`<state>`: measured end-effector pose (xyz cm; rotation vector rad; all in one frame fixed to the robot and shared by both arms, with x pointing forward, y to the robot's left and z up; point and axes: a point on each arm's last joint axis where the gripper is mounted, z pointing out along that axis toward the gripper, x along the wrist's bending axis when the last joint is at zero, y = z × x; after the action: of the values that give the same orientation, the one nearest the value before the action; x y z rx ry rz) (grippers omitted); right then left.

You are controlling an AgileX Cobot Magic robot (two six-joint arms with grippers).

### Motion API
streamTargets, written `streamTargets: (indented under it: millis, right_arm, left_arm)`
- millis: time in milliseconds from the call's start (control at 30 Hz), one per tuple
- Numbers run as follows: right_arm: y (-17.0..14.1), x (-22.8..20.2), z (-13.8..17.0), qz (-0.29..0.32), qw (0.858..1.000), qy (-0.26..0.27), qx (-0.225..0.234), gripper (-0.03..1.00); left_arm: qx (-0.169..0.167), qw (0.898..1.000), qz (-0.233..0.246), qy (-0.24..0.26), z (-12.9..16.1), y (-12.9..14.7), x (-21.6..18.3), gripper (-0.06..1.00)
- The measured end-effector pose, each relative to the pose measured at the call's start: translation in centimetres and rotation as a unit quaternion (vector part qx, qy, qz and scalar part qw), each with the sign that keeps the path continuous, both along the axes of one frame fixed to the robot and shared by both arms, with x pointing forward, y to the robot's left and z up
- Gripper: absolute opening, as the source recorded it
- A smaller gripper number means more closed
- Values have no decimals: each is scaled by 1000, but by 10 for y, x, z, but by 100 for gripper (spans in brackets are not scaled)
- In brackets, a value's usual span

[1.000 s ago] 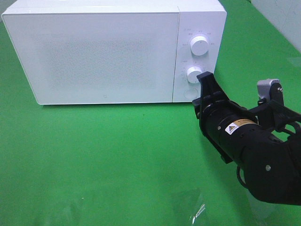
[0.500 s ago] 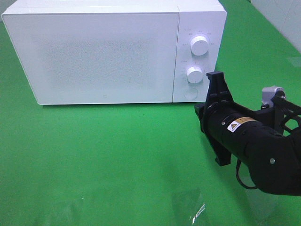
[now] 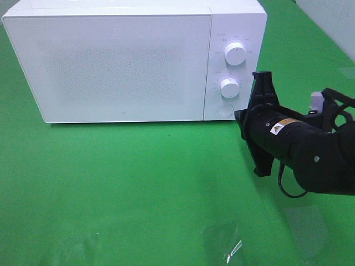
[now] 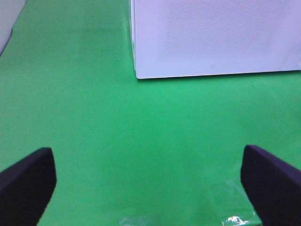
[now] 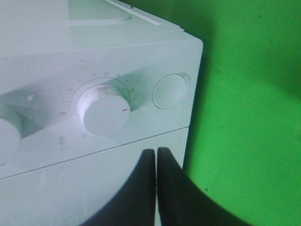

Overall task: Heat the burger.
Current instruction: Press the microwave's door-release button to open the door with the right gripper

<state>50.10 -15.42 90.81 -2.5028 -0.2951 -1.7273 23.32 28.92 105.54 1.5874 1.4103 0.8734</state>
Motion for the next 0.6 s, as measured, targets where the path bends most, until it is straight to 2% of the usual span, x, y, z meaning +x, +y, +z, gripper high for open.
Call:
streamTargets:
  millis: [100, 400, 600]
  right_arm:
    - [7, 8, -12, 9, 1000, 18, 15, 0]
    - [21, 28, -32, 9, 999, 28, 19, 0]
    - [17, 46, -35, -12, 999, 22, 28, 0]
  left_arm:
    - [0, 1000, 0, 0, 0, 0, 0, 99]
    - [0, 1000, 0, 0, 0, 0, 0, 99]
    - [0, 1000, 0, 0, 0, 0, 0, 99]
